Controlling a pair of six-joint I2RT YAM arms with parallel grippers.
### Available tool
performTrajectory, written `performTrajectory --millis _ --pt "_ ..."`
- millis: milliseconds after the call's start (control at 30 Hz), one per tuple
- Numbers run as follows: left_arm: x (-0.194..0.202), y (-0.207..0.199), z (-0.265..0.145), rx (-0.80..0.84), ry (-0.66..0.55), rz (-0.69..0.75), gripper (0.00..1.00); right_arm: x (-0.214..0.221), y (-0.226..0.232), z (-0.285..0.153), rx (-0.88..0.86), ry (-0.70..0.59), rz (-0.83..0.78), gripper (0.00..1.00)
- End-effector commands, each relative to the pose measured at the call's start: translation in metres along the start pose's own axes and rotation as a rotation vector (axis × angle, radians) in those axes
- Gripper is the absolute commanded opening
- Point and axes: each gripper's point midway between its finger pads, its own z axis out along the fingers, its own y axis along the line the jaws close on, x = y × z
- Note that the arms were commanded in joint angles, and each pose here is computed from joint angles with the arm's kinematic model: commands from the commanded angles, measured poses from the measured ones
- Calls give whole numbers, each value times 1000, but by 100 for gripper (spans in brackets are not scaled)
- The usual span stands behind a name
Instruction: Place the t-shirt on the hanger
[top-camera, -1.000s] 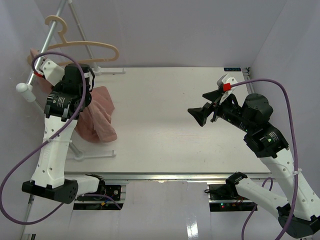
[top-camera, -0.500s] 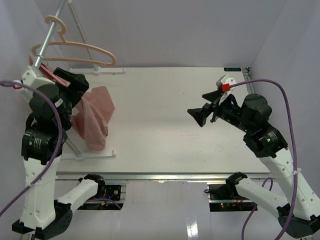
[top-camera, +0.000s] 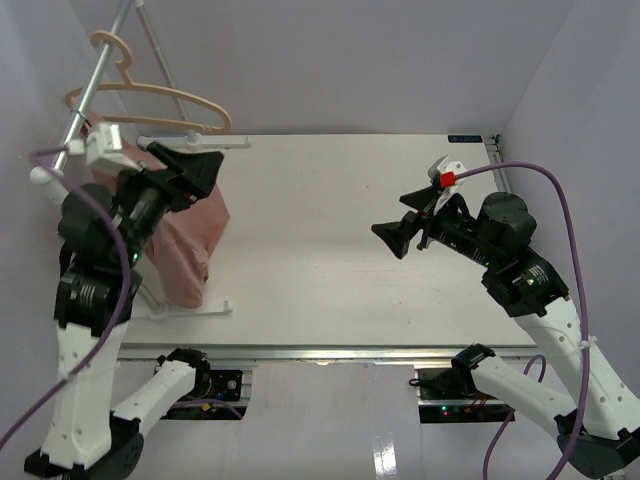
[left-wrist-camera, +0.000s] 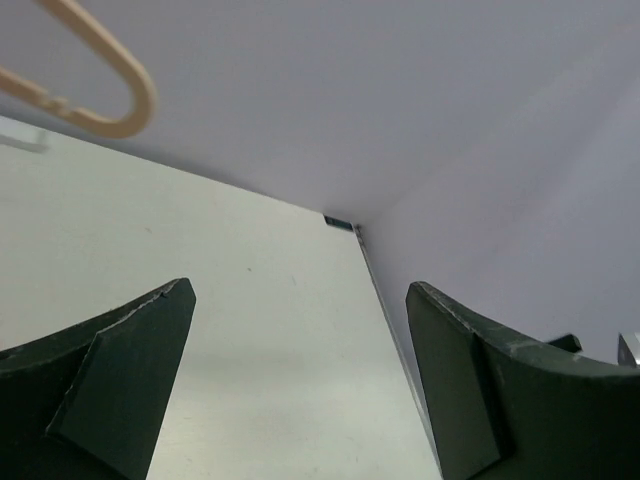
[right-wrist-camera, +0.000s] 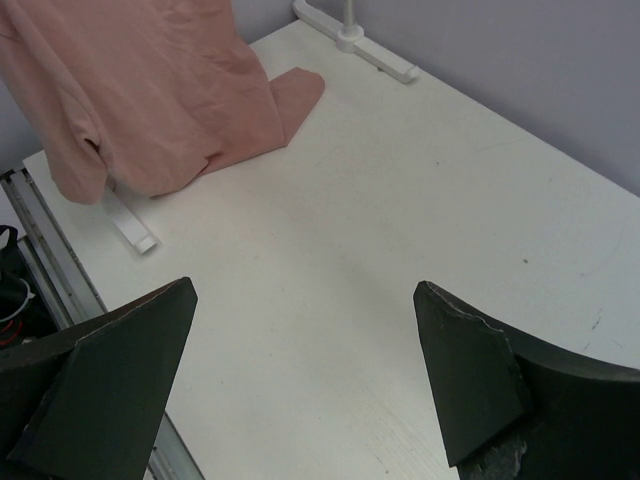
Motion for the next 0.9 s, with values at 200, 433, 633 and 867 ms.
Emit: performTrajectory --millis 200,433,633,867 --pt "110 -57 114 170 261 242 98 10 -11 15 64 -31 105 90" --pt "220 -12 117 33 340 403 98 54 -56 13 349 2 250 90" --pt "274 23 82 59 404 430 98 87 -71 7 470 58 326 90" --pt "290 -5 34 246 335 433 98 98 -49 17 316 43 306 90"
